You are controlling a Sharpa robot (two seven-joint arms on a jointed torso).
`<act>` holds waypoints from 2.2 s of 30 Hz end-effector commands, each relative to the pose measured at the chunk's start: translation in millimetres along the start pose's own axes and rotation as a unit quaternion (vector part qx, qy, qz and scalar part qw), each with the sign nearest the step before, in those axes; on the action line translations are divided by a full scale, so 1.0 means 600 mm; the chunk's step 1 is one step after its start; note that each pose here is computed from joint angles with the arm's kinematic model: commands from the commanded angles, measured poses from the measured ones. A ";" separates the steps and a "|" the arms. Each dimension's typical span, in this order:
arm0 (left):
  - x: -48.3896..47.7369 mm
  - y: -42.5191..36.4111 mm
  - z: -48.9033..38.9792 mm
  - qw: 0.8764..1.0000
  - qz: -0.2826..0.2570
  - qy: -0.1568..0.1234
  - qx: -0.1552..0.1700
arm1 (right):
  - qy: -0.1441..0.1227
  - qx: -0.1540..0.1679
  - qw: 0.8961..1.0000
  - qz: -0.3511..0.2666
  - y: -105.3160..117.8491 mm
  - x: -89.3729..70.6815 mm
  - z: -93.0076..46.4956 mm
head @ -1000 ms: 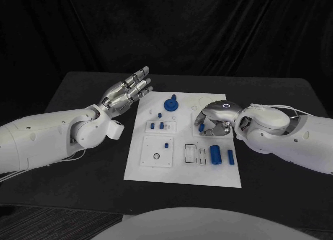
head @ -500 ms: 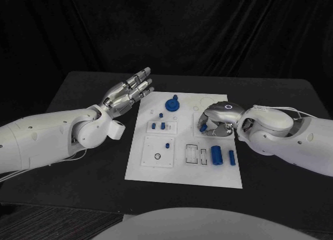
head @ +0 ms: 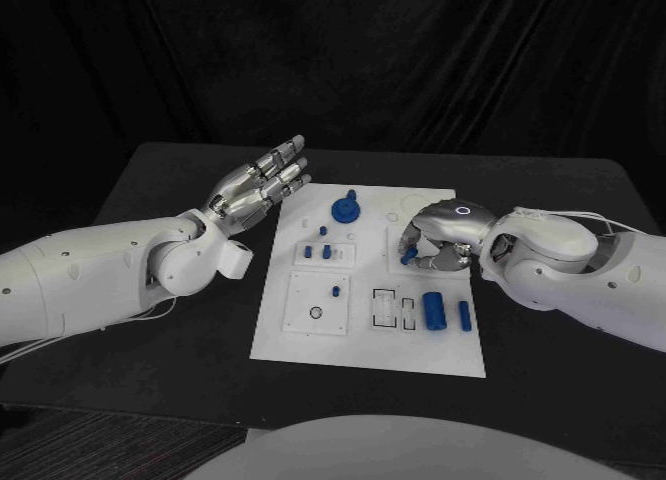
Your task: Assemble the parts on the task board
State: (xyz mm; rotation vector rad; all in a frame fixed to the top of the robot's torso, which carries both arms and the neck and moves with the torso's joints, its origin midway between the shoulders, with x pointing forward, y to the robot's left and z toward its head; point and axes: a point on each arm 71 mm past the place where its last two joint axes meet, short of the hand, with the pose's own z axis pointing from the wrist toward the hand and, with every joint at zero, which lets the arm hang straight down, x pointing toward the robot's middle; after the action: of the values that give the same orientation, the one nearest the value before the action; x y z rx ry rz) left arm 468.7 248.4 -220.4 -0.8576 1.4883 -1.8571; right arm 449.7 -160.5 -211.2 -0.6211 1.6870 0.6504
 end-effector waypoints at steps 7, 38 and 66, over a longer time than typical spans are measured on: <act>0.003 -0.006 0.001 0.999 -0.009 0.006 0.035 | -0.066 -0.006 0.998 -0.005 0.011 -0.040 -0.004; 0.003 -0.006 0.003 0.999 0.002 -0.006 0.045 | -0.004 -0.151 0.987 -0.053 0.207 -0.066 0.080; -0.004 -0.009 -0.001 0.998 0.015 -0.021 0.055 | 0.028 -0.183 0.982 -0.043 0.258 -0.001 0.105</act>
State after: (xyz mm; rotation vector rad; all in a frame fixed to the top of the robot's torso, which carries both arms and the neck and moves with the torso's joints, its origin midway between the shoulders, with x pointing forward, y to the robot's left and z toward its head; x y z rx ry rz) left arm 470.5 250.8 -222.9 -0.8645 1.4708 -1.8021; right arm 384.4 -6.9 -205.3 -0.9566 1.5898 0.9169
